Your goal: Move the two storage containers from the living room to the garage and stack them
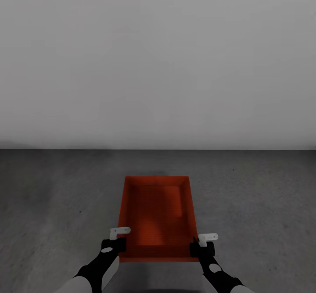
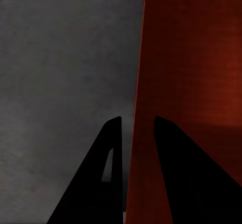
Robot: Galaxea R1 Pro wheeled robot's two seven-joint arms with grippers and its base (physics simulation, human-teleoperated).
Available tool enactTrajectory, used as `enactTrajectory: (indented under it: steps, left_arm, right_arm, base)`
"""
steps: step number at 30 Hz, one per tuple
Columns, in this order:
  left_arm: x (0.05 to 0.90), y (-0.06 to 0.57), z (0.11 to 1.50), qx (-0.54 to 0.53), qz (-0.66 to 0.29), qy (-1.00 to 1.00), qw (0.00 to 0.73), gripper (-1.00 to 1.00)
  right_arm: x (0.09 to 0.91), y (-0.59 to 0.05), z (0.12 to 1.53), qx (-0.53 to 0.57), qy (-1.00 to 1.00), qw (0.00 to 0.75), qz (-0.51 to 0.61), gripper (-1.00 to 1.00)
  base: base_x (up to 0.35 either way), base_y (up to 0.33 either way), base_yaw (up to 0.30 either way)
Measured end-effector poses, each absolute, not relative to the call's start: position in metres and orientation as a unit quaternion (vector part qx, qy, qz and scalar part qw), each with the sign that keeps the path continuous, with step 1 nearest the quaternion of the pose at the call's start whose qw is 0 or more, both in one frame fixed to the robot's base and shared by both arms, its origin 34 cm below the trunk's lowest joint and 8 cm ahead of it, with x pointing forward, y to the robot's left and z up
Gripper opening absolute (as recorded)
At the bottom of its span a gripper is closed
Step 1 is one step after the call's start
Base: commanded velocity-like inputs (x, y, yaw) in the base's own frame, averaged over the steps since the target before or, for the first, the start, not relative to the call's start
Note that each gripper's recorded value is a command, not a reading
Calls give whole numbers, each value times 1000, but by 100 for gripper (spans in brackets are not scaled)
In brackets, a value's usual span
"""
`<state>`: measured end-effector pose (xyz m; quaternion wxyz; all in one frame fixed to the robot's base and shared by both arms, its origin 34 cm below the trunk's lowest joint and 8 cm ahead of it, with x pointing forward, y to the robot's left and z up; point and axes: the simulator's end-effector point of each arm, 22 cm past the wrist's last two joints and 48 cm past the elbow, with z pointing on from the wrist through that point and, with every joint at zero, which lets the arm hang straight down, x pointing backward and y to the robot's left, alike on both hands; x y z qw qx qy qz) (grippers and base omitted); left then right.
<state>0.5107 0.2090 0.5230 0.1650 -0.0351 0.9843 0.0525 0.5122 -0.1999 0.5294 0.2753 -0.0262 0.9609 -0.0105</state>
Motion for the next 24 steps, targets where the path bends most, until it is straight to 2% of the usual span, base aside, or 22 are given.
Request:
enactTrajectory:
  steps: [24]
  left_arm:
    - [511, 209, 523, -35, 52, 984, 165, -100]
  right_arm:
    - [512, -200, 529, -26, 961, 276, -11, -100]
  base:
    - [0, -8, 0]
